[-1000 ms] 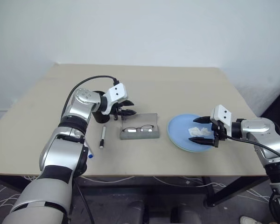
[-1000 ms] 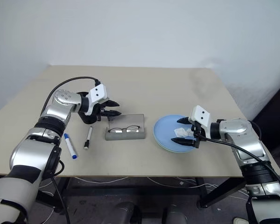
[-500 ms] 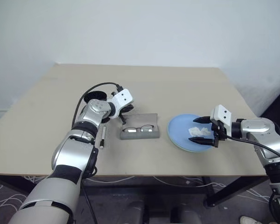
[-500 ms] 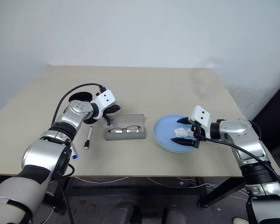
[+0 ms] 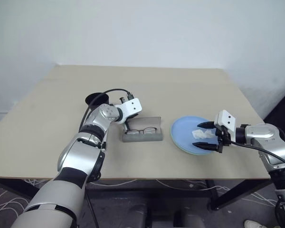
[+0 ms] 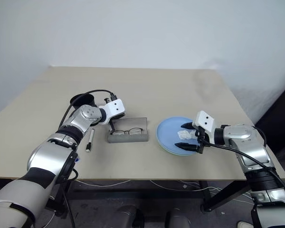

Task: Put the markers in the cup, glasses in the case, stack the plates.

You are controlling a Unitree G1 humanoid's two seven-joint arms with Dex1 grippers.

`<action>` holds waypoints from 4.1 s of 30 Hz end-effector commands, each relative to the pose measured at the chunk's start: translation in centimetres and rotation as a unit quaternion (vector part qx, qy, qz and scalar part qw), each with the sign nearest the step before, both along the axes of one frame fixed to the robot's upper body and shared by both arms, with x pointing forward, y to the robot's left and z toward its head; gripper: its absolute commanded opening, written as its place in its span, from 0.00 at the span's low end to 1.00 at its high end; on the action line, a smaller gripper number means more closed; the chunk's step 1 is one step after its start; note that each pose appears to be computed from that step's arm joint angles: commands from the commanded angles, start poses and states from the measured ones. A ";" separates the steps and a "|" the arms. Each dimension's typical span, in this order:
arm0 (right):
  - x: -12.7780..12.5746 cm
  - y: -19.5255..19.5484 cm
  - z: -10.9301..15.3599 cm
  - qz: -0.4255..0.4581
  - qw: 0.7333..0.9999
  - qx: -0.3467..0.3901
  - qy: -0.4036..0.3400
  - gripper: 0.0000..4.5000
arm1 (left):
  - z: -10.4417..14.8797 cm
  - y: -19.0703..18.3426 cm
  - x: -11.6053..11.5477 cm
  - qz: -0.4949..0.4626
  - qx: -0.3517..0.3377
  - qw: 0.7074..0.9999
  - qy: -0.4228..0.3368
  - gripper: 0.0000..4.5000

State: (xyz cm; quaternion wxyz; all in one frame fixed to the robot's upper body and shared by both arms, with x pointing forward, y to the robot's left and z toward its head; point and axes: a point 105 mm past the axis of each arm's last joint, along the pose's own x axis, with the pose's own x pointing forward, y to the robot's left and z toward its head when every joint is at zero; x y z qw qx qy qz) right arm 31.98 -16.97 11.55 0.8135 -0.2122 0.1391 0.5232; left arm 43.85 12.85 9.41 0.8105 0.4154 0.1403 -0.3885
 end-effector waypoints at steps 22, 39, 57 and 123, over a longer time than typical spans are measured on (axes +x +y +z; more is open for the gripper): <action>0.6 0.6 1.9 0.011 0.999 0.009 -0.036 1.00 | 0.2 -1.5 -4.0 -0.186 -0.001 0.982 0.025 0.01; 0.6 0.7 2.6 0.017 0.999 0.002 -0.034 1.00 | 1.1 -1.7 -4.1 -0.147 -0.068 0.987 0.013 0.01; 0.6 1.1 2.6 0.024 0.999 0.004 -0.027 1.00 | 8.5 0.8 -6.5 -0.100 -0.280 0.952 0.068 0.01; 1.1 1.4 1.6 0.054 0.998 0.001 -0.014 1.00 | -2.8 8.3 -10.8 0.464 -0.209 0.850 0.133 0.99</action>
